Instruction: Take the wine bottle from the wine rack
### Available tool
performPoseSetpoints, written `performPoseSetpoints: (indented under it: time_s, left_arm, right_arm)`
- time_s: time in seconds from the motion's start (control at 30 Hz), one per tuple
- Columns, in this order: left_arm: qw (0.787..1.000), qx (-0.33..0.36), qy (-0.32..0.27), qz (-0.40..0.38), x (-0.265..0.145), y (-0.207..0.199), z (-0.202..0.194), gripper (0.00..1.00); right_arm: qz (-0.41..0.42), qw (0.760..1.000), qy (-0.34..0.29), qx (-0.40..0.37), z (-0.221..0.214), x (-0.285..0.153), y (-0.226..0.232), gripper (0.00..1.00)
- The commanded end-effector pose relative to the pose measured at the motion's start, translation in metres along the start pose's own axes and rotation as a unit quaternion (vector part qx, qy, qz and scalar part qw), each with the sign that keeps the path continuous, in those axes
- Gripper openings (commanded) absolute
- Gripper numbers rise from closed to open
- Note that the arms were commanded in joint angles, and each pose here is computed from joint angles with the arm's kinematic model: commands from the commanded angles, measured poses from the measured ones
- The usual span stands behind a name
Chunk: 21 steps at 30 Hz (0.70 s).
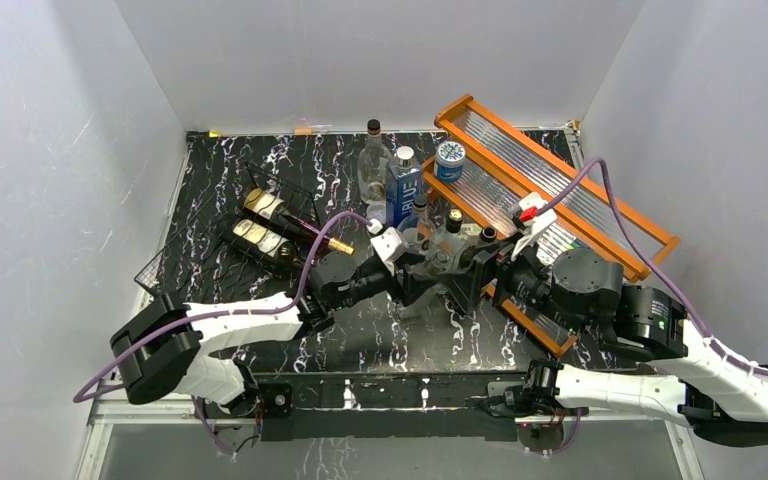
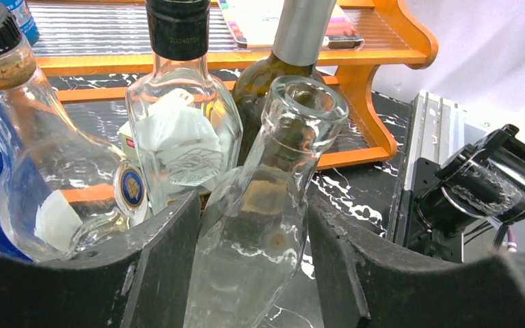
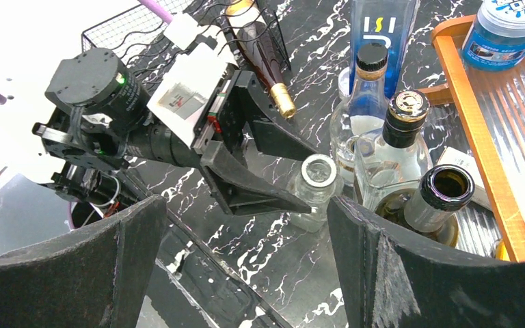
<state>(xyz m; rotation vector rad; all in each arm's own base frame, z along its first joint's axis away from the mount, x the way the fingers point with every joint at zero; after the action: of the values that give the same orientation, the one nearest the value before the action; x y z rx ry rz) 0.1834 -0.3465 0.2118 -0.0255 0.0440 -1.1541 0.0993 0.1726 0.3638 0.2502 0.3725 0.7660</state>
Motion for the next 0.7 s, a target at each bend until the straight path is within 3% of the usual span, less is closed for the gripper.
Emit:
performPoseSetpoints:
  time_s: [0.0, 0.67]
  left_arm:
    - [0.996, 0.005, -0.093, 0.001, 0.014, 0.000, 0.052, 0.30]
    - [0.989, -0.008, -0.145, -0.015, 0.028, -0.004, 0.069, 0.30]
  right_arm:
    - [0.004, 1.000, -0.023, 0.018, 0.009, -0.004, 0.002, 0.98]
    - [0.000, 1.000, -0.017, 0.012, 0.007, 0.003, 0.003, 0.98]
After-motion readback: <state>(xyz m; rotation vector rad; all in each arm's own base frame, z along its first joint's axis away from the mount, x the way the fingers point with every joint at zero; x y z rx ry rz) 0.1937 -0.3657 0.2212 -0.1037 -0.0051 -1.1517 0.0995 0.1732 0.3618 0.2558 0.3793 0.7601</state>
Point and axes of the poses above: each gripper's point midway between its finger pads, its own x axis out along the fingers, its own y axis along the line the jaws close on, z = x × y, the point moved 4 cm from there along -x, back along the fingers, and after that the axes turned 6 degrees about x, right-handed, at the moved point
